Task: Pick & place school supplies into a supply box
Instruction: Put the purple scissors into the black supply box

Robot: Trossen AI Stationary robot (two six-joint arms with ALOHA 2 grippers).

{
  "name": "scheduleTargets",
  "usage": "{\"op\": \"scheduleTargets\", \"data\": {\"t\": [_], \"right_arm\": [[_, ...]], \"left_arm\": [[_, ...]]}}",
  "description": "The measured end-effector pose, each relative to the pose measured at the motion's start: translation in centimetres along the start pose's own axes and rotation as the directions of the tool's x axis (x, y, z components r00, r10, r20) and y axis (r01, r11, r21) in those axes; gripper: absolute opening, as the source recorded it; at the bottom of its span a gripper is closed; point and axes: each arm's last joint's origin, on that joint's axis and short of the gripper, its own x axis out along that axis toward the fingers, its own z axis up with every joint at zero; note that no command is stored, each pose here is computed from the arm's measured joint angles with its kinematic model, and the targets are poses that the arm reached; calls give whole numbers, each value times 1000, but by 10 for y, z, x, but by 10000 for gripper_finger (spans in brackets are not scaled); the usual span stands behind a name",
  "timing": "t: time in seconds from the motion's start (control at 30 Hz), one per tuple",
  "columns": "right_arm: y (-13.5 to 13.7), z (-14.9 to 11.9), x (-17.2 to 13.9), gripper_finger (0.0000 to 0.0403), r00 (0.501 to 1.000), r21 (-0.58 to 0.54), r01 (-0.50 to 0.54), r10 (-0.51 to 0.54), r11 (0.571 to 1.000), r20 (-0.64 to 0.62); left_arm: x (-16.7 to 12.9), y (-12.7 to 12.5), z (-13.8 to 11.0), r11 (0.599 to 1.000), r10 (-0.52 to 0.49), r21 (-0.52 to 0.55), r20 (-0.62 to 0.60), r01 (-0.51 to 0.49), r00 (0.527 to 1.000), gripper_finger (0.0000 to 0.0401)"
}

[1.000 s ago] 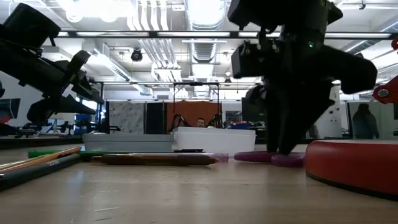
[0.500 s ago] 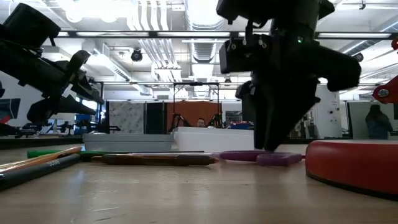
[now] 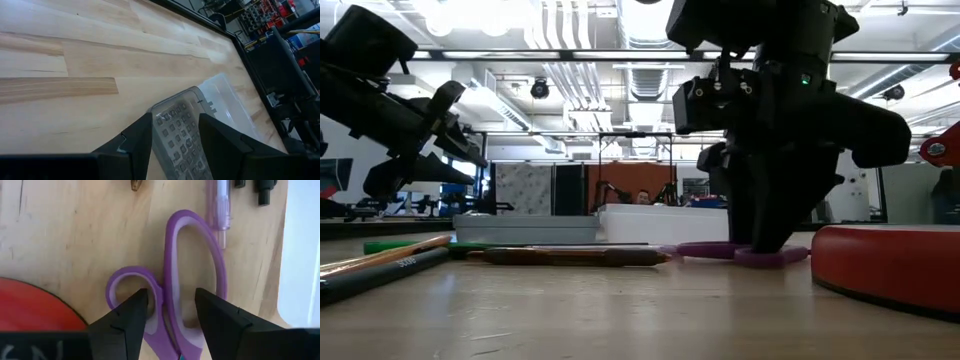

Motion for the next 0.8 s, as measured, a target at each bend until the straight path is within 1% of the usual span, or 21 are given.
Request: {"op": "scheduleTargets", "data": {"t": [0.1,0.17,0.37,0.47,0.53,0.6,0.63,0.7,0.77,0.8], "right_arm": [[0,-1,8,149,1000,19,2,-2,1000,-25],[0,-2,10,133,999,43,4,-2,999,-35],[0,-3,3,47,999,97,6,-2,995,-37],[0,-2,-5,43,1000,143,8,-4,990,-27],[-2,-3,-12,43,1000,198,10,-6,980,-22],[-6,-7,-22,43,999,261,26,-14,965,-47],[-7,-7,-29,43,999,291,28,-18,956,-35],[-11,-6,-49,43,998,345,51,-57,937,8],[-14,-11,-68,43,993,386,109,-119,916,1],[-17,-14,-76,43,988,416,144,-156,898,-5]], "left_arm": [[0,0,0,1000,1,0,0,-1,1000,145],[0,0,0,1000,0,0,0,0,1000,145],[0,0,0,1000,0,0,0,0,1000,145],[0,0,0,1000,0,0,0,0,1000,145],[0,0,0,1000,0,0,0,0,1000,145],[0,0,0,1000,1,0,0,-1,1000,145],[0,0,0,1000,0,0,0,0,1000,145],[0,0,0,1000,1,0,0,-1,1000,145],[0,0,0,1000,1,0,0,-1,1000,145],[0,0,0,1000,1,1,0,-1,1000,145]]}}
